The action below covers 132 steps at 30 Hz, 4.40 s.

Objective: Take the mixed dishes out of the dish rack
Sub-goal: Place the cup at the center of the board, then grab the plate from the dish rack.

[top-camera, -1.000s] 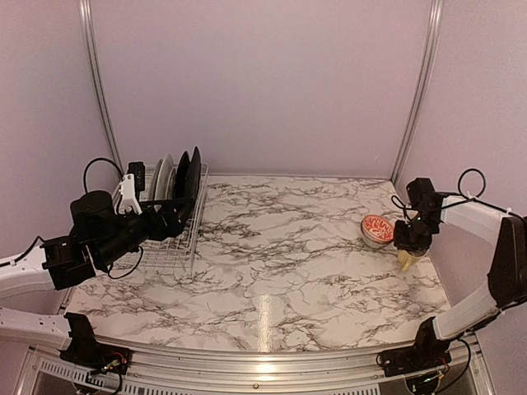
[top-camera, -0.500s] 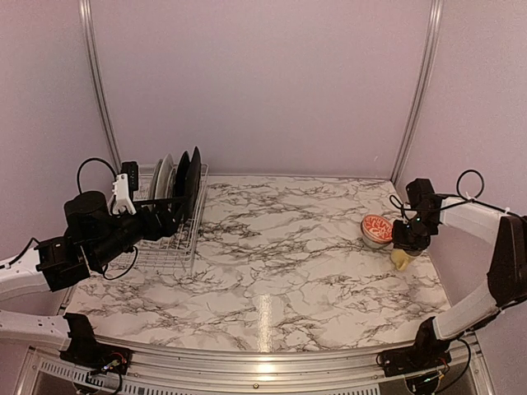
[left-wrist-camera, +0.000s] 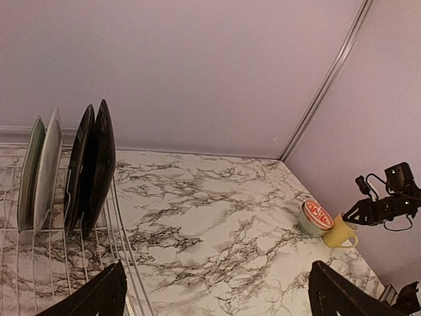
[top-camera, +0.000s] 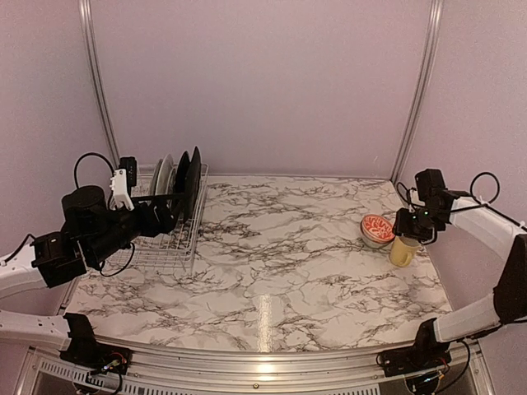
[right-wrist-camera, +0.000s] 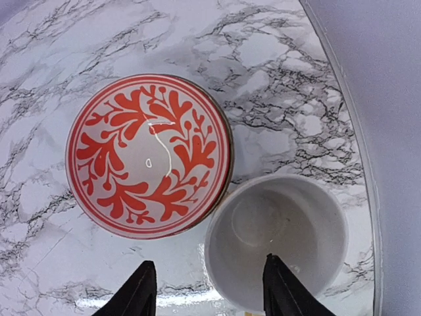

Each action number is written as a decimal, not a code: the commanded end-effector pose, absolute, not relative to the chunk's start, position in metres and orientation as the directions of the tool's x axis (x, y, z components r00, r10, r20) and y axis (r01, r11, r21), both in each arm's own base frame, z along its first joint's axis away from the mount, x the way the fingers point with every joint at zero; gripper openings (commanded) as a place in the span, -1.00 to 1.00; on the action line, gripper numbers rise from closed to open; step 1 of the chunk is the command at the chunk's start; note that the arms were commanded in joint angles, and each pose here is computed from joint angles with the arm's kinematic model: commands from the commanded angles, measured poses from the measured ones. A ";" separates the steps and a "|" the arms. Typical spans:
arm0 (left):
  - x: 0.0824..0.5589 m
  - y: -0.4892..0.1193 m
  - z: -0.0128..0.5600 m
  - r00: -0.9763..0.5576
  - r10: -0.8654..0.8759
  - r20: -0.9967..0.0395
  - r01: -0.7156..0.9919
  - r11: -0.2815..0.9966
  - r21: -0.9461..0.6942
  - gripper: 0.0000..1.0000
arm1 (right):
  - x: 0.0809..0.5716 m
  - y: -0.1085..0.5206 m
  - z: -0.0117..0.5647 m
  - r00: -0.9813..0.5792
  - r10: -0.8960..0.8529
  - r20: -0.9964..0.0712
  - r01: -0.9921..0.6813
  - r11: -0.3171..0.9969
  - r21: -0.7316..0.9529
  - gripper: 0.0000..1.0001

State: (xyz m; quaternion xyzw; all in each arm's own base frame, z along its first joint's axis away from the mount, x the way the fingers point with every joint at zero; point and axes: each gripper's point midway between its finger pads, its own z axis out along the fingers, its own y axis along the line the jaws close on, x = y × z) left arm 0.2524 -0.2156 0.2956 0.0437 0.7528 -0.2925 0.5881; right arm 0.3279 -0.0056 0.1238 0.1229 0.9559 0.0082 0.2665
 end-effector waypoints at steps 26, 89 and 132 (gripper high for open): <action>0.312 -0.099 0.312 -0.462 -0.231 -0.856 0.012 0.964 -0.266 0.98 | 0.314 0.102 0.262 -0.544 0.108 -0.832 -0.323 0.888 0.327 0.55; 0.514 -0.090 0.159 -0.814 -0.318 -0.487 0.024 0.818 -0.574 -0.65 | 0.317 0.134 0.279 -0.547 0.205 -0.812 -0.430 0.763 0.483 0.68; 0.416 -0.049 0.396 -0.200 -0.291 -0.935 0.164 0.931 -0.325 -1.00 | 0.316 0.138 0.266 -0.579 0.238 -0.780 -0.399 0.751 0.526 0.64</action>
